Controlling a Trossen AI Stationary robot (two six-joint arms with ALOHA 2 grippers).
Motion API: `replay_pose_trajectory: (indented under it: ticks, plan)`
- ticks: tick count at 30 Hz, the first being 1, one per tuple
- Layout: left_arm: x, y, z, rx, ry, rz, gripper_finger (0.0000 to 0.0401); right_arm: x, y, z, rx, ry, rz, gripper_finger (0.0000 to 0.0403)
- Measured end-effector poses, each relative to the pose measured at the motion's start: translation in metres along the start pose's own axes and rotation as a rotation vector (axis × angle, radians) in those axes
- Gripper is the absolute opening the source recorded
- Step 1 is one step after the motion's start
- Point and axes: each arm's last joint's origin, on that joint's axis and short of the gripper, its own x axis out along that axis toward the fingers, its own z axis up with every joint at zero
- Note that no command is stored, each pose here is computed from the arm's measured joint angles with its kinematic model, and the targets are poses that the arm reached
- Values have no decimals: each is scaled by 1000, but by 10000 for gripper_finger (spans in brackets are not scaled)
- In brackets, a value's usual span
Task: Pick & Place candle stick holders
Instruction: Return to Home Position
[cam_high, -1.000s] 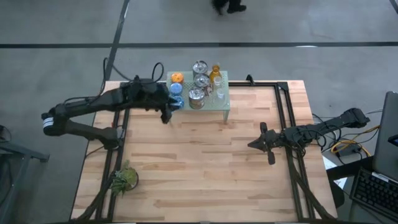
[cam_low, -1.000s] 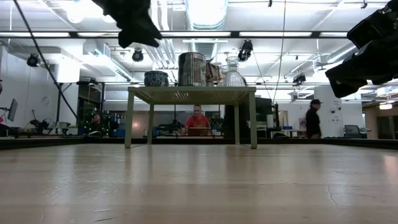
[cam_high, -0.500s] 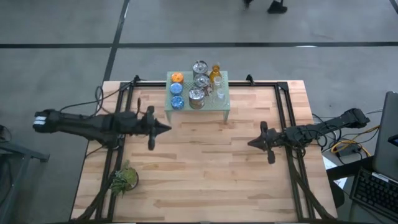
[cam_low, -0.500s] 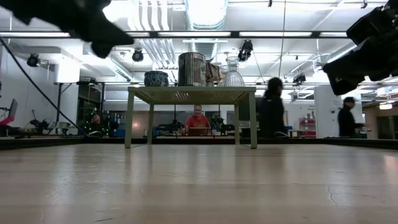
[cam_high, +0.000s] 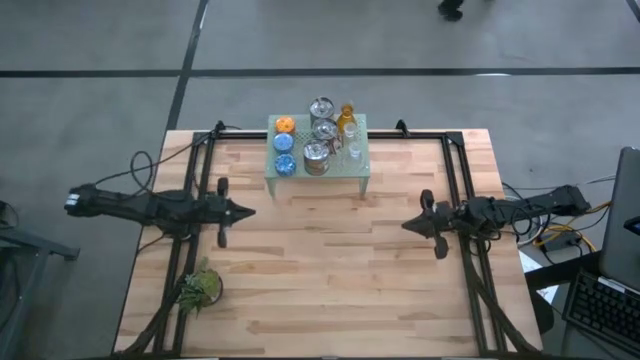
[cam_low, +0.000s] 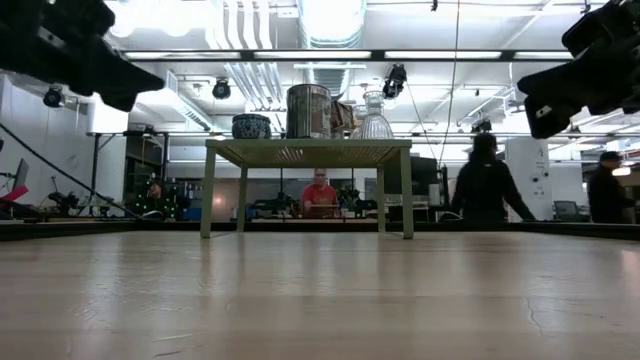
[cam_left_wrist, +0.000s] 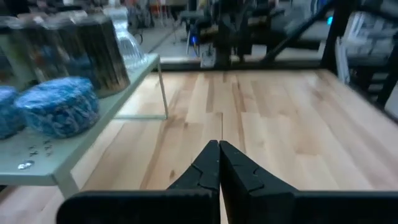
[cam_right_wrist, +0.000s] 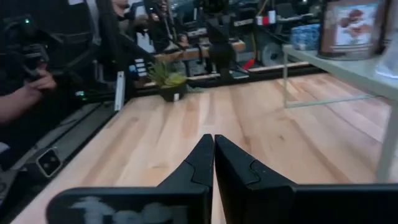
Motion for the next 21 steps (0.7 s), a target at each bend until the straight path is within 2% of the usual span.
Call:
replay_pose_trajectory:
  ticks: [4, 7, 9, 12, 14, 17, 21]
  plan:
    - [-11, 2, -10, -28, -72, -18, 6, -5, -4, -1, -2, -8, -76, 8]
    - [-19, 4, -16, -44, -109, -19, 6, -8, -4, 2, -37, -46, -81, 8]
    - [-15, 3, -31, -30, -14, -21, 5, -9, -4, 3, -54, -63, -83, 8]
    - [-12, 2, -29, -35, -43, -18, 4, -10, -4, 5, -67, -83, -105, 8]
    - [-10, 2, -40, -26, 10, 0, 8, -10, -4, 4, -80, -77, -102, 8]
    - [-9, 3, -41, -73, -8, 18, 15, -8, -4, 2, -89, -49, -99, 8]
    - [-9, 3, -42, -76, -6, 20, 19, -5, -5, -1, -101, -2, -110, 8]
